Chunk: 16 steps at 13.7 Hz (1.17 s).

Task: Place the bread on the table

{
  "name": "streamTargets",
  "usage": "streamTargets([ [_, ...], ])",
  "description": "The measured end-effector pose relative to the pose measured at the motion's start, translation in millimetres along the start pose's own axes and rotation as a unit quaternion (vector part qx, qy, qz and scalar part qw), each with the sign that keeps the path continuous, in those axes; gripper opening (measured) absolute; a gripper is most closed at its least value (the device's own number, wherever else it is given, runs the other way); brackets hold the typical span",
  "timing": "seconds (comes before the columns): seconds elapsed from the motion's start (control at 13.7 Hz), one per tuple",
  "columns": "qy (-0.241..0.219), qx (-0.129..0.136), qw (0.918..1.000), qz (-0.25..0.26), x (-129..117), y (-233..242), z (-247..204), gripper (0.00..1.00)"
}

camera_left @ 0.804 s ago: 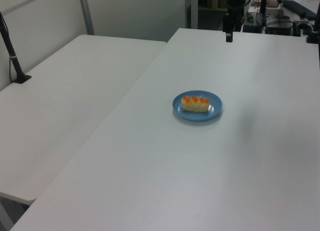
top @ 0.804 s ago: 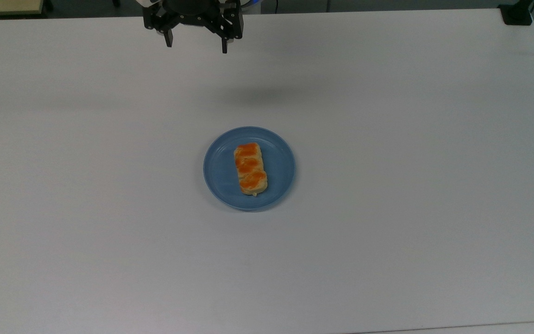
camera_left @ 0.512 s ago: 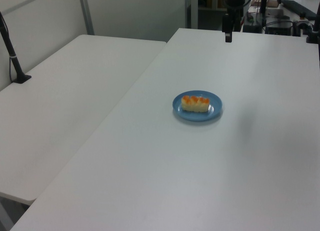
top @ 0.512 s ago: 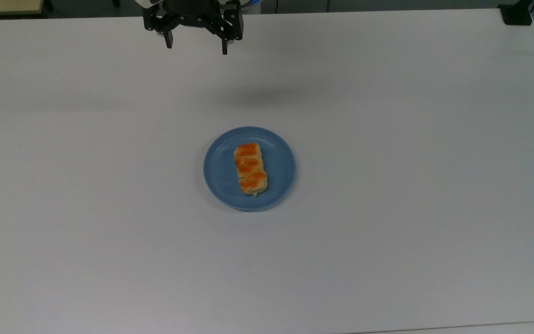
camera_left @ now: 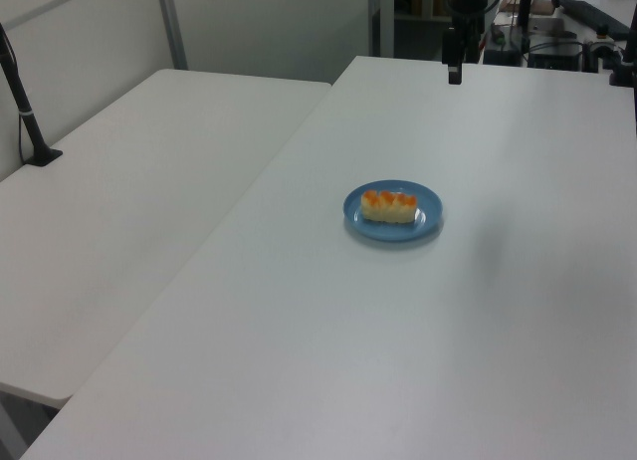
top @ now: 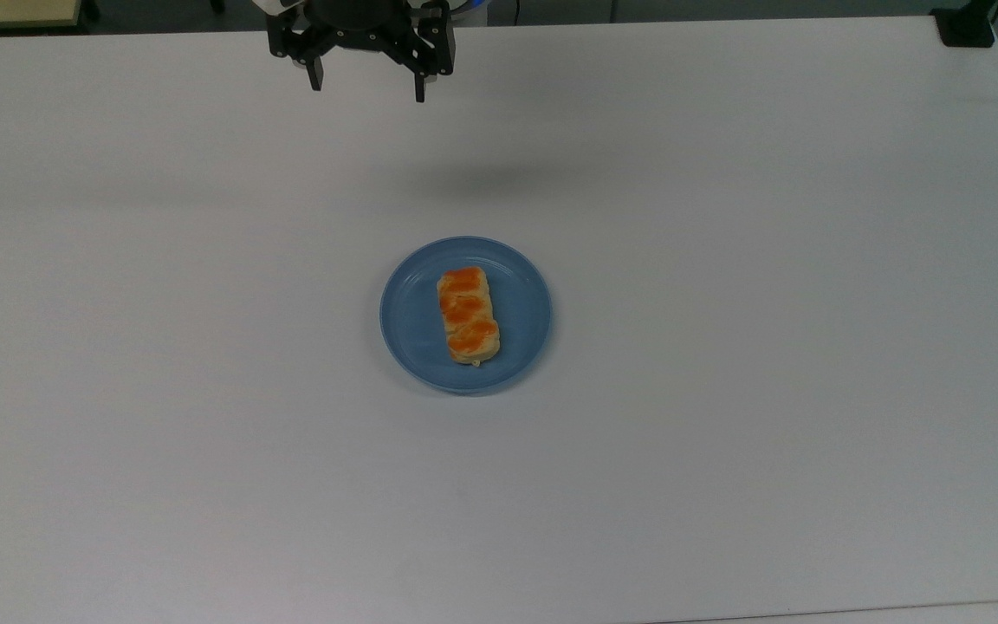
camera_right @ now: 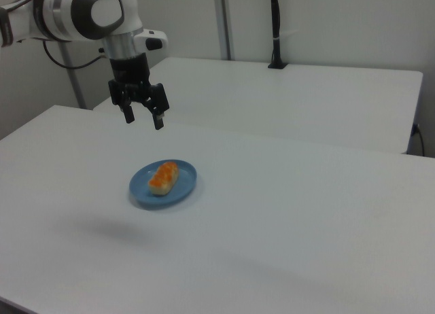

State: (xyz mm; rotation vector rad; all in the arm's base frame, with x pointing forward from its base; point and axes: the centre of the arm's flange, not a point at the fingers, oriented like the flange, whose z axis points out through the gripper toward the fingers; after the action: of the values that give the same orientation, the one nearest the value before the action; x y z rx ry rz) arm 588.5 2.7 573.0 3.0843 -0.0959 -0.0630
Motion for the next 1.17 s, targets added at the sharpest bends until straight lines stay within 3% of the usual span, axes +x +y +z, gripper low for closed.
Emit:
streamTargets([
  [0.44, 0.026, 0.005, 0.9996, -0.010, 36.4, -13.8, 45.2, 1.00],
  [0.8, 0.013, 0.009, 0.9989, -0.045, 78.0, -64.5, 150.8, 1.00],
  [1.17, -0.001, 0.004, 0.9980, -0.064, 95.8, -88.1, 230.6, 1.00],
])
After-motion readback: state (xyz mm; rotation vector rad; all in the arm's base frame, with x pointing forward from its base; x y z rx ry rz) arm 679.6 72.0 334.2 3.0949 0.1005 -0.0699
